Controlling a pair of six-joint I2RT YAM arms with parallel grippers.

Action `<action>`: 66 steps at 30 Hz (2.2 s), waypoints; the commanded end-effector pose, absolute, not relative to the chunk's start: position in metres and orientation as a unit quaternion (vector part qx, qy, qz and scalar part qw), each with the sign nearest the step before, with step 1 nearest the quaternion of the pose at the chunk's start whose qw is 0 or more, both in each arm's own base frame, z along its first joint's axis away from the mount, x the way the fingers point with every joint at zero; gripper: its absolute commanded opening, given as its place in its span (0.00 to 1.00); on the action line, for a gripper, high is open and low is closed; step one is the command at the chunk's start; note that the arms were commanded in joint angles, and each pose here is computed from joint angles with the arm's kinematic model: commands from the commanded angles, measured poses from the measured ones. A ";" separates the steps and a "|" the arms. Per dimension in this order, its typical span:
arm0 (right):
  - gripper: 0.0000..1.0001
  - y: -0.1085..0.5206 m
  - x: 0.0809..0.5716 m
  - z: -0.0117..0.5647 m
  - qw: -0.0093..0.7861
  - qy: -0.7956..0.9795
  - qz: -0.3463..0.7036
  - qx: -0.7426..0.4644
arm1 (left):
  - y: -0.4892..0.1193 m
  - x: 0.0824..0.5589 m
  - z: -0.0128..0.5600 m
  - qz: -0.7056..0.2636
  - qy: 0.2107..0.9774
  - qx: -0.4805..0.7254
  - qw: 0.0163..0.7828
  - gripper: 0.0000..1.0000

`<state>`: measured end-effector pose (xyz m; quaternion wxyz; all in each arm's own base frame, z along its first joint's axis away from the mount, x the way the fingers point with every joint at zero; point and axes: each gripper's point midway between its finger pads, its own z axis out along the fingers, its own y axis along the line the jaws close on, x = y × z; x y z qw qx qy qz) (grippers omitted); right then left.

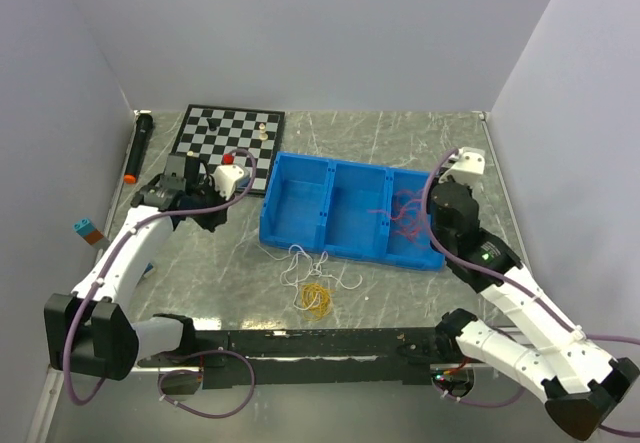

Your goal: Untangle the cables

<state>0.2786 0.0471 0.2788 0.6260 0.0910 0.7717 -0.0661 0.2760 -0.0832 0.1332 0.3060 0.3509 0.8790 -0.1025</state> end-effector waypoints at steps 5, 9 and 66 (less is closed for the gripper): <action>0.00 0.032 0.285 0.322 0.656 0.742 -0.057 0.123 | -0.100 0.278 0.158 -0.140 0.864 0.350 0.334 0.01; 0.00 0.047 0.294 0.298 0.632 0.766 -0.037 0.111 | -0.100 0.277 0.158 -0.137 0.863 0.351 0.337 0.01; 0.72 0.300 0.169 0.143 0.383 0.834 0.345 -0.198 | -0.135 0.260 0.273 -0.196 0.806 0.376 0.413 0.01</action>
